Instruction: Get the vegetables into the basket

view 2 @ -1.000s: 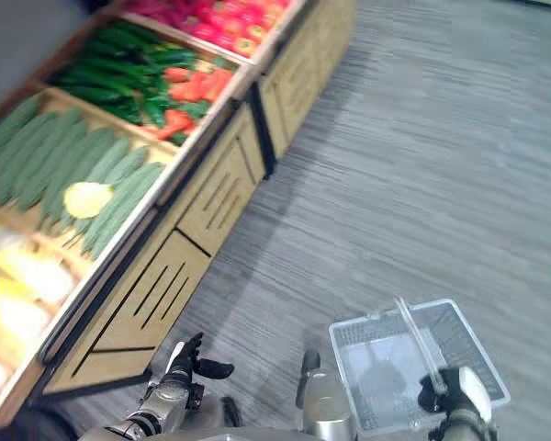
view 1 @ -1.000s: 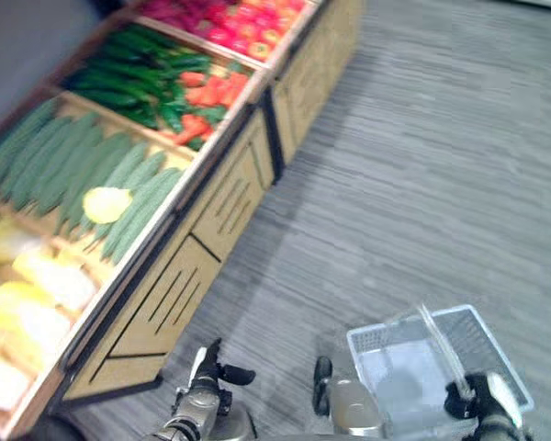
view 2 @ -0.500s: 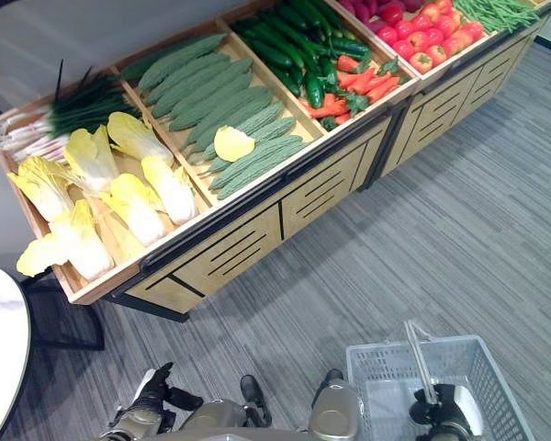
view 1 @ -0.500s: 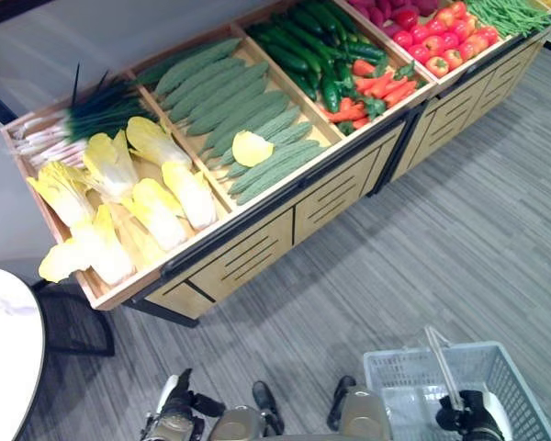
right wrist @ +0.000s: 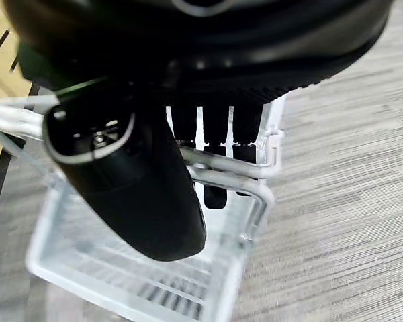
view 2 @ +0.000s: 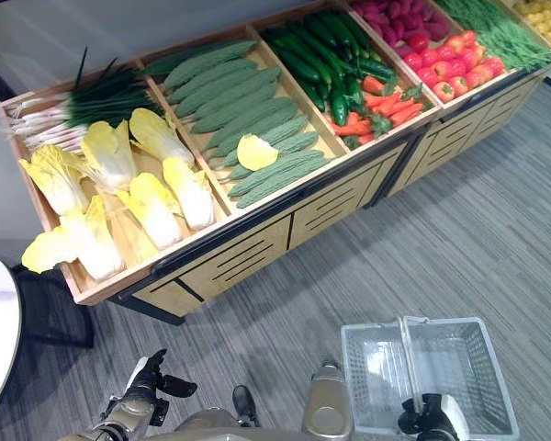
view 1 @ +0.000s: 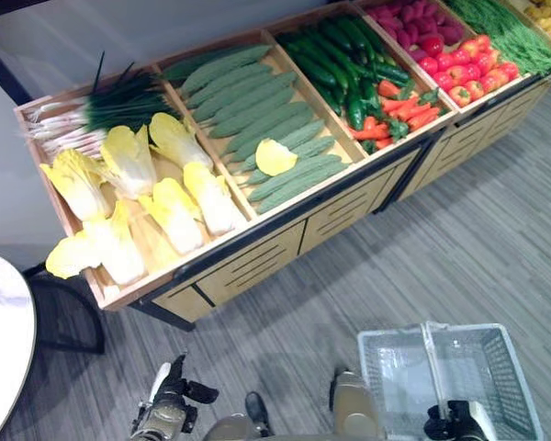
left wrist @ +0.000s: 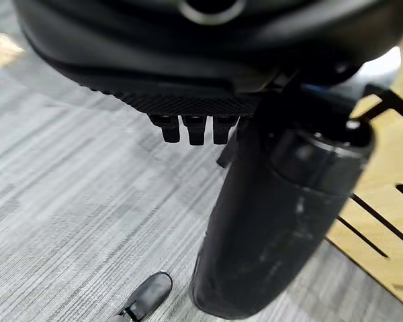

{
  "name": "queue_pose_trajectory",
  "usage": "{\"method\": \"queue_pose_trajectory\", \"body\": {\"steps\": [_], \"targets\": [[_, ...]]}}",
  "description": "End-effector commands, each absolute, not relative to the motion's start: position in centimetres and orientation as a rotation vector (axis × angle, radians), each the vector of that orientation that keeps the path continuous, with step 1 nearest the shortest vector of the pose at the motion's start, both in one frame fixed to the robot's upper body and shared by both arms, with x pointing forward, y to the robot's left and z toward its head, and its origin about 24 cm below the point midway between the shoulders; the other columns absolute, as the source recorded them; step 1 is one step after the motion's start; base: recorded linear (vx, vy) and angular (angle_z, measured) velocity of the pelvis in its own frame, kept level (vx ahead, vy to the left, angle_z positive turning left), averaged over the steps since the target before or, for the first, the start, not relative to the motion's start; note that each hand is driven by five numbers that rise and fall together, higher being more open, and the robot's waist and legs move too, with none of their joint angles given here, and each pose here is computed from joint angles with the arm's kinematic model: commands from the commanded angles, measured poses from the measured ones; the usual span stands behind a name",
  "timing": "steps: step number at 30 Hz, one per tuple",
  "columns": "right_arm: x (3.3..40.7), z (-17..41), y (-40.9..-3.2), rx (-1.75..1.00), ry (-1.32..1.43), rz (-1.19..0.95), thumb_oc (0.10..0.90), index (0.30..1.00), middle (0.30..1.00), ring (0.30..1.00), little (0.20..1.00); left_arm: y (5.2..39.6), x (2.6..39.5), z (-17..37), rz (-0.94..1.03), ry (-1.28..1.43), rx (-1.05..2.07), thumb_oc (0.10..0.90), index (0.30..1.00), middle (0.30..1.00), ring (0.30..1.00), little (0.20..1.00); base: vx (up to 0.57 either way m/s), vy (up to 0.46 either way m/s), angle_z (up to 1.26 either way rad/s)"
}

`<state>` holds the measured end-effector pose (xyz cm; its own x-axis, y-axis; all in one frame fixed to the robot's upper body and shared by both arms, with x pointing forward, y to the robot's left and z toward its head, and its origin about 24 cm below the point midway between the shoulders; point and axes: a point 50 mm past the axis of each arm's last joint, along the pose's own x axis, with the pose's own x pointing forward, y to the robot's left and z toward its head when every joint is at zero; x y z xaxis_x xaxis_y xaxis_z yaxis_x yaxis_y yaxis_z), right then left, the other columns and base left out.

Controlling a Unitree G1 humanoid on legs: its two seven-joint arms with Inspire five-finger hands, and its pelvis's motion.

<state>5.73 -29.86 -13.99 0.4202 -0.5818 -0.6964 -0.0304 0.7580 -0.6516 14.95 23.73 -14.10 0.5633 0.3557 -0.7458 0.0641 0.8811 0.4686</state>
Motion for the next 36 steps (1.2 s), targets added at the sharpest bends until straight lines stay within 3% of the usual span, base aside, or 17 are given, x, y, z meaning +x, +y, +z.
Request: {"method": "queue_pose_trajectory", "body": {"steps": [1,8,17,21,25,29,32,36], "targets": [[6.6,-12.3,-32.6,-0.666,1.016,-0.490,0.400,0.300,0.300,0.300,0.300,24.9,18.2,-12.1,0.269,0.813,0.378,0.900,1.000,1.000,1.000,1.000,0.05,-0.202,0.86],[4.7,-12.1,-33.5,-0.633,1.065,-0.458,0.400,0.300,0.300,0.300,0.300,28.5,17.9,-10.9,0.415,0.766,0.139,0.900,1.000,1.000,1.000,1.000,0.06,-0.264,0.72],[4.1,-11.4,-35.0,-0.678,1.088,-0.449,0.400,0.300,0.300,0.300,0.300,29.2,18.4,-10.3,0.440,0.730,0.096,0.900,1.000,1.000,1.000,1.000,0.02,-0.102,0.16],[3.5,-11.6,-34.9,-0.671,1.115,-0.453,0.400,0.300,0.300,0.300,0.300,30.6,18.6,-9.4,0.541,0.663,0.016,0.900,1.000,1.000,1.000,1.000,0.00,-0.009,0.09],[4.1,-11.9,-34.3,-0.695,1.096,-0.422,0.400,0.300,0.300,0.300,0.300,35.2,18.4,-6.2,0.869,0.447,-0.095,0.900,1.000,1.000,1.000,1.000,-0.01,0.030,0.04],[5.0,-11.9,-33.9,-0.743,1.053,-0.401,0.400,0.300,0.300,0.300,0.300,37.5,19.3,-2.9,1.072,0.232,-0.118,0.900,1.000,1.000,1.000,1.000,0.00,0.038,0.00],[5.6,-11.8,-33.7,-0.783,1.019,-0.400,0.400,0.300,0.300,0.300,0.300,38.1,21.9,1.9,1.129,-0.018,-0.093,0.900,1.000,1.000,1.000,1.000,-0.03,0.027,0.07],[5.7,-11.8,-33.6,-0.810,1.011,-0.391,0.400,0.300,0.300,0.300,0.300,36.7,25.1,7.2,1.056,-0.245,-0.011,0.900,1.000,1.000,1.000,1.000,-0.01,0.003,0.03]]}}
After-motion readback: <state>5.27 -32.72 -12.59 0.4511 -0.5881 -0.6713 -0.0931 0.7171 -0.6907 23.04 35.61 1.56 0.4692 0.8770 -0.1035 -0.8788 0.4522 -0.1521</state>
